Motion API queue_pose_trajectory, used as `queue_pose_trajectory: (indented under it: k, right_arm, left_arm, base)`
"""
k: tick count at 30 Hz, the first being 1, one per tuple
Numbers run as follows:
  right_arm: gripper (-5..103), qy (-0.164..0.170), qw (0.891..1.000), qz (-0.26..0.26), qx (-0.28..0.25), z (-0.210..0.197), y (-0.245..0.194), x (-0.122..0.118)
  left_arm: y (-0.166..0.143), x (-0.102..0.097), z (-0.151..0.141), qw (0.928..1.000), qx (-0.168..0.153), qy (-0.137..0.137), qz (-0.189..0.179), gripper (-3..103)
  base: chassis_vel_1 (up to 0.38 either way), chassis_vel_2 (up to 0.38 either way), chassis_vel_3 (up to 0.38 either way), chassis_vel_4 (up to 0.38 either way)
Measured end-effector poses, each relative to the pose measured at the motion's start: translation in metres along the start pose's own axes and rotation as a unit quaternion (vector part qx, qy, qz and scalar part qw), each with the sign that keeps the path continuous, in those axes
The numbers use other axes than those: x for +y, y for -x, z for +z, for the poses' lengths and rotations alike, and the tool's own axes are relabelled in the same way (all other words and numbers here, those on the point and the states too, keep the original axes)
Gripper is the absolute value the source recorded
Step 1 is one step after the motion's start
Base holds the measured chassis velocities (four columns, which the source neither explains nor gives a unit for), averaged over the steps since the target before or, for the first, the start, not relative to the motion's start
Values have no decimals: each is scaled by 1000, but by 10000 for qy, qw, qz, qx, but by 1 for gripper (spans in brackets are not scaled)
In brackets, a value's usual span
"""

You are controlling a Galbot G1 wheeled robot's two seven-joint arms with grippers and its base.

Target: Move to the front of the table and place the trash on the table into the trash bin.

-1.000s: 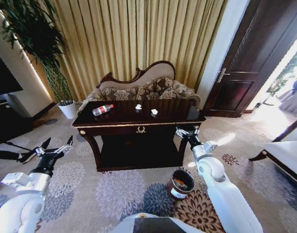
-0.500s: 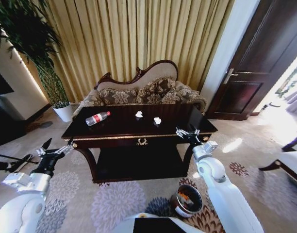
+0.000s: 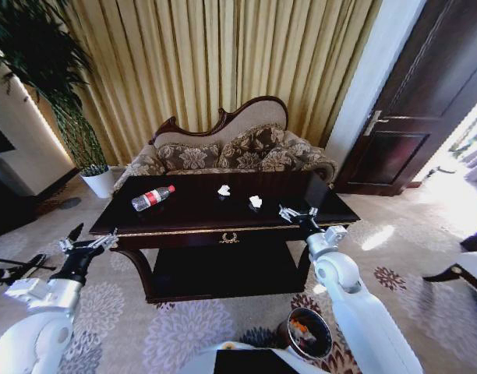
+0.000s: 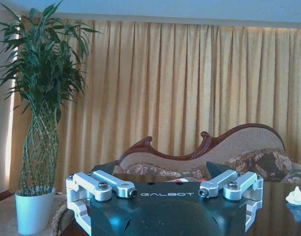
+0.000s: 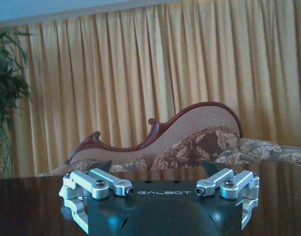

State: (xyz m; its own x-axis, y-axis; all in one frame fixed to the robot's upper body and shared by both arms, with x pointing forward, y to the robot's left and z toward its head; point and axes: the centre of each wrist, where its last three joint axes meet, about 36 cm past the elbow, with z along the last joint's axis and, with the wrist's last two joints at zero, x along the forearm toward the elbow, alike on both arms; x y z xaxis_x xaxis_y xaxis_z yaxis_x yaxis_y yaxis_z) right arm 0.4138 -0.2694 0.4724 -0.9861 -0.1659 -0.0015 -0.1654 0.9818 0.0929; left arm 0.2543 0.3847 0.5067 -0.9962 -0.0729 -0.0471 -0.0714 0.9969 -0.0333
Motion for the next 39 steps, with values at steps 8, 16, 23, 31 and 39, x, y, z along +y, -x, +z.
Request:
queue_pose_trajectory:
  k: [8,16,23,31,39]
  right_arm:
    - [100,-312,9987,-134,392,-1,48,-13]
    - [100,-417,9948,-204,907,-7,71,-13]
    - [100,-238,9909,-240,1306,2,89,-3]
    - [100,-40,9887,-510,1408,0,104,15]
    - [100,-25,9875,-665,1432,4,114,29]
  left_arm:
    - [-7,-2,3,10000,42,14,-24,100]
    - [-10,-5,5,10000,57,42,-70,100]
    - [-13,-6,8,9998,117,66,-116,100]
    - [-19,-1,11,9996,146,112,-206,100]
    - [-20,-4,12,9996,149,114,-227,100]
  base:
    - [0,0,0,0]
    - [0,0,0,0]
    - [0,0,0,0]
    - [0,0,0,0]
    - [0,0,0,0]
